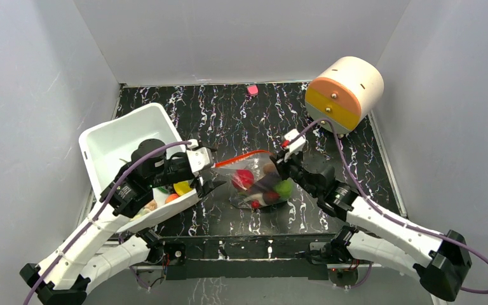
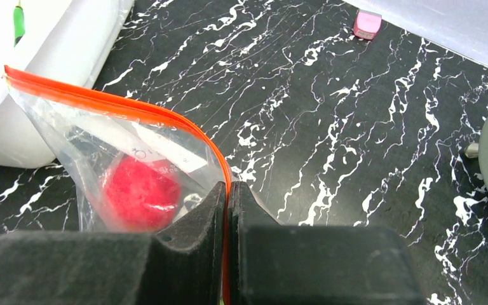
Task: Place the food in the zip-top bag and seal the zipper
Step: Zip the zipper food storage bag at the center of the board, then place the zipper food storage bag at the center of the board.
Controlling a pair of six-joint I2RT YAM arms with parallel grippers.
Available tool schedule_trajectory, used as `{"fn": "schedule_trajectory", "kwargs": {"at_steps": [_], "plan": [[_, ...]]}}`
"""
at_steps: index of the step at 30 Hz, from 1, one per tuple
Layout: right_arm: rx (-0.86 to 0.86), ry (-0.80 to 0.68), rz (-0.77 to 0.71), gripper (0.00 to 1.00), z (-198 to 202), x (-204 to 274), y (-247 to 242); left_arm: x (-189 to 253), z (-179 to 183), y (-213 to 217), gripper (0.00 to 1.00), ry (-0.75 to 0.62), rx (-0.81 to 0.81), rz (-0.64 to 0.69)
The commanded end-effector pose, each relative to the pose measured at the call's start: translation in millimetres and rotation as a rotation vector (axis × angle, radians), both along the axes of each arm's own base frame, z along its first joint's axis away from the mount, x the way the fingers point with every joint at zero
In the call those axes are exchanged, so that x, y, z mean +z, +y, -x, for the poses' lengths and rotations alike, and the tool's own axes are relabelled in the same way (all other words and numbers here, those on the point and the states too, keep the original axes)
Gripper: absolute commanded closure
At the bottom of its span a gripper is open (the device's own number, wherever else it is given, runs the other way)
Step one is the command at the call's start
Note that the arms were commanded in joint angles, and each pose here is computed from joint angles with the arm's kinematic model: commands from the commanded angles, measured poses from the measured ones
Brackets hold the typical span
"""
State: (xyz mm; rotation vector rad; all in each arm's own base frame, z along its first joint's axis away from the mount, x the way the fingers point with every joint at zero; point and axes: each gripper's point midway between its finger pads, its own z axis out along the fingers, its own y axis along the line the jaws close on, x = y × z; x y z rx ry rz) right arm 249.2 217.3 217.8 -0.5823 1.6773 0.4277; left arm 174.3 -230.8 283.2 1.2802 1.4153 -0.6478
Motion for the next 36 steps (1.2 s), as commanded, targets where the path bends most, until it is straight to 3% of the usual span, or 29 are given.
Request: {"fn": "schedule_trajectory", "kwargs": {"at_steps": [1,15,22,24,25,28,32,34,36], "plan": [[-0.033,-0.137,-0.078,1.00,-27.6,53.9,10.5,6.6,-5.8,8.7,0.02,-0.011,0.077,0.030],[-0.086,-0.025,-0.100,1.00,-91.9,18.7,14.3,-2.3,-35.3,34.9,0.02,0.206,0.456,0.116],[-0.151,0.015,-0.071,0.92,-115.3,-2.1,10.1,-3.9,-48.0,44.9,0.02,0.261,0.591,0.135],[-0.152,0.012,-0.083,0.83,-114.3,4.0,9.3,-2.6,-47.3,44.3,0.01,0.284,0.602,0.157],[-0.123,0.014,-0.094,0.55,-105.0,16.6,9.7,-1.5,-53.1,49.9,0.02,0.308,0.677,0.208],[-0.085,0.027,-0.078,0.39,-92.4,26.8,8.4,0.8,-60.4,57.2,0.02,0.317,0.753,0.246],[-0.017,0.023,-0.114,0.05,-67.2,45.2,6.9,6.7,-63.4,61.1,0.02,0.323,0.790,0.264],[0.002,0.041,-0.158,0.02,-53.4,56.0,5.4,11.9,-63.7,61.7,0.02,0.322,0.796,0.277],[-0.097,0.091,-0.260,0.02,-37.1,79.9,-17.0,31.7,-57.5,56.8,0.02,0.319,0.747,0.332]]}}
